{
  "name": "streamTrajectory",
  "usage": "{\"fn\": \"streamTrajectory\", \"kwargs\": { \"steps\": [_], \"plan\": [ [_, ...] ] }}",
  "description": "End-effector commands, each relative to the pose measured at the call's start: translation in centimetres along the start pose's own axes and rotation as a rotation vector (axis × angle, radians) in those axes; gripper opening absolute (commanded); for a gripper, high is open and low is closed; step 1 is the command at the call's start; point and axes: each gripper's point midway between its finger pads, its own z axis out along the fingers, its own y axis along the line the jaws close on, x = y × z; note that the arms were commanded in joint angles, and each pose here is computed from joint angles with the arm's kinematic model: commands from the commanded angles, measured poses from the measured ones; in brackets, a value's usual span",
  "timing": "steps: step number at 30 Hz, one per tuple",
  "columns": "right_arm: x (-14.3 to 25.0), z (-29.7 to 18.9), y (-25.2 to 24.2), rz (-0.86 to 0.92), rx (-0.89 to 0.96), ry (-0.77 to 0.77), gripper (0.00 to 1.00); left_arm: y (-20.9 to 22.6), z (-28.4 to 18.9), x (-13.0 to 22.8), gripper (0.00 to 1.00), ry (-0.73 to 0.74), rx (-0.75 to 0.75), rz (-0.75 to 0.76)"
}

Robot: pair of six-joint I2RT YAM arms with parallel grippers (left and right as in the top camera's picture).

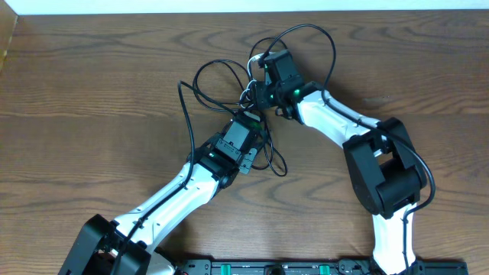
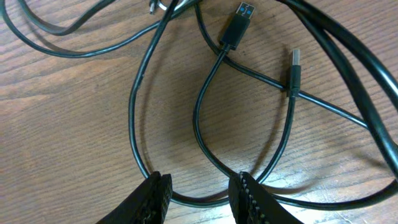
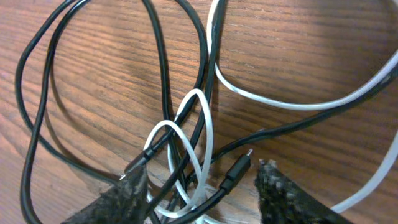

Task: Untangle cables

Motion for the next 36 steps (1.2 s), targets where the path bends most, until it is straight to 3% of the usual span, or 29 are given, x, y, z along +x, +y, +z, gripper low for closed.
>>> {"fn": "streamTrajectory", "kwargs": {
  "steps": [1, 10, 15, 18, 24, 30, 35, 36],
  "plan": [
    [-0.1, 0.3, -0.9, 0.057, 0.069, -0.024, 0.47, 0.4, -0.2, -0.3, 0.36, -0.01, -0.023, -0.013],
    [1.5, 2.1, -1.8, 0.059, 0.086, 0.01, 0.2, 0.1, -0.2, -0.1, 0.36, -0.002, -0.01, -0.012],
    [1.8, 2.3, -2.0, 0.059, 0.09, 0.021, 0.16, 0.2, -0.2, 0.2, 0.36, 0.008, -0.011, -0.009],
    [1.9, 2.3, -1.9, 0.059, 0.089, 0.022, 0.02, 0.2, -0.2, 0.2, 0.36, 0.011, -0.012, -0.008],
    [1.9, 1.9, -1.5, 0.048, 0.07, 0.034, 0.01, 0.2, -0.2, 0.5, 0.36, 0.022, -0.013, -0.005],
    [-1.5, -3.4, -0.8, -0.032, 0.062, -0.019, 0.01, 0.3, -0.2, 0.7, 0.36, 0.029, -0.015, -0.003],
    [-6.5, -11.8, 0.7, -0.091, 0.039, -0.163, 0.01, 0.3, -0.2, 0.7, 0.36, 0.028, -0.015, -0.003],
    [-8.1, -15.6, 1.6, -0.109, 0.023, -0.231, 0.01, 0.3, -0.2, 0.6, 0.36, 0.028, -0.015, -0.004]
  ]
}}
